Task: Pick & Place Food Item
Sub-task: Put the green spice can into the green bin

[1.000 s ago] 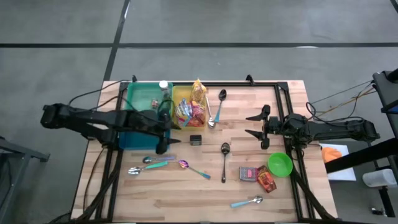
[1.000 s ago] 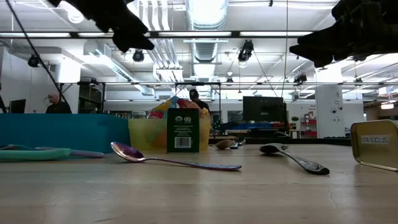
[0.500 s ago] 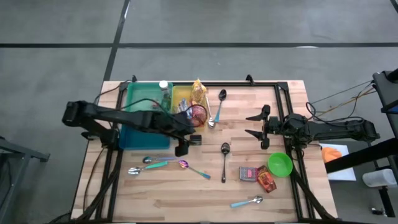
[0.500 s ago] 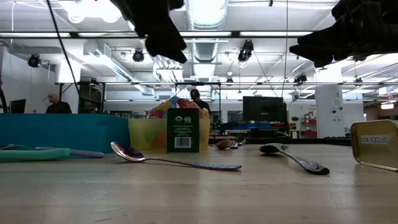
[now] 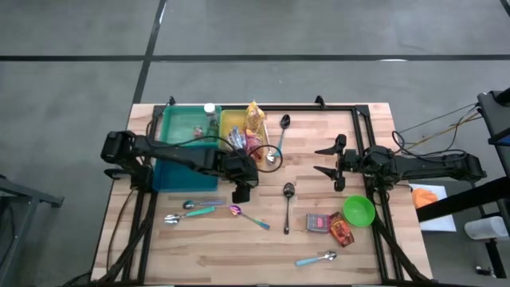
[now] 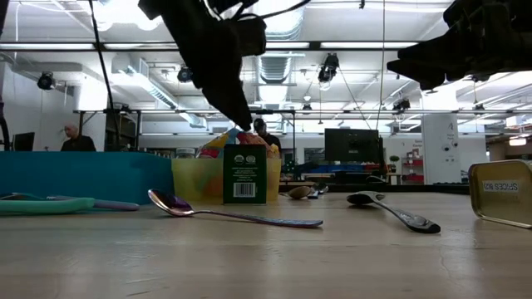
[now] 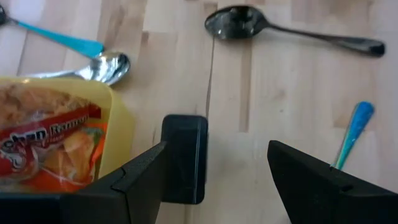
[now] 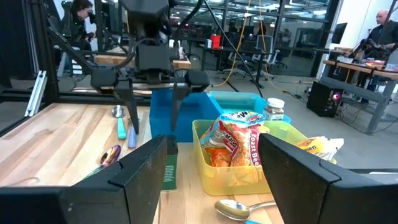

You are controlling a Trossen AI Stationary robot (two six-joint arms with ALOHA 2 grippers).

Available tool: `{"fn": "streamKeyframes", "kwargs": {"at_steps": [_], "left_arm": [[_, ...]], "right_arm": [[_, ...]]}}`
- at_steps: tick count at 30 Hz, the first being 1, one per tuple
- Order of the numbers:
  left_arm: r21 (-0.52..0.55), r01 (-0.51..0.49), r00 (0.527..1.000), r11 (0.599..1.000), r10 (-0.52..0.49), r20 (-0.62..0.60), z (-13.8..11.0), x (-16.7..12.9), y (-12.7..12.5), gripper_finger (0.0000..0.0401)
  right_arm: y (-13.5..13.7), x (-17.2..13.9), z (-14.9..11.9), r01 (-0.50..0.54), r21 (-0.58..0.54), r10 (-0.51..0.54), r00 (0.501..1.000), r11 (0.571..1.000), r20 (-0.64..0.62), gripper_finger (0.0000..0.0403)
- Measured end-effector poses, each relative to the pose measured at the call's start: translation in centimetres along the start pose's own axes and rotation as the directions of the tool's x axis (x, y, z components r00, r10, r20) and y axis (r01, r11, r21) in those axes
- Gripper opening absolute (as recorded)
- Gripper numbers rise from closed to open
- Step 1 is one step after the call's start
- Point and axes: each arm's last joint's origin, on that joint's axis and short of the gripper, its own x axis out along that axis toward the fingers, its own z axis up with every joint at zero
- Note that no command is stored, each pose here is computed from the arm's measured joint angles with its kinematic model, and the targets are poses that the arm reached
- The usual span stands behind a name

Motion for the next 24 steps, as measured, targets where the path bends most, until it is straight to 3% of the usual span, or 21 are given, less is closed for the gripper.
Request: {"fn": "streamKeyframes", "kwargs": {"at_steps": [7, 16, 24], "left_arm": [[0.011, -0.056, 0.998, 0.998, 0.056, -0.009, -0.5, 0.5, 0.2, 0.0276], [0.033, -0.059, 0.998, 0.998, 0.059, -0.008, -0.6, 0.5, 0.4, 0.0276], [0.007, -0.042, 0.999, 0.999, 0.042, -0.008, -2.1, 2.0, 1.4, 0.0276]], "right_arm": [[0.0, 0.0, 0.0, 0.0, 0.002, 0.0, 1.0, 1.0, 0.0, 0.0251], [0.0, 0.0, 0.0, 0.0, 0.002, 0.0, 1.0, 1.0, -0.001, 0.0251], [0.0, 0.0, 0.0, 0.0, 0.0, 0.0, 1.0, 1.0, -0.002, 0.0251]]}}
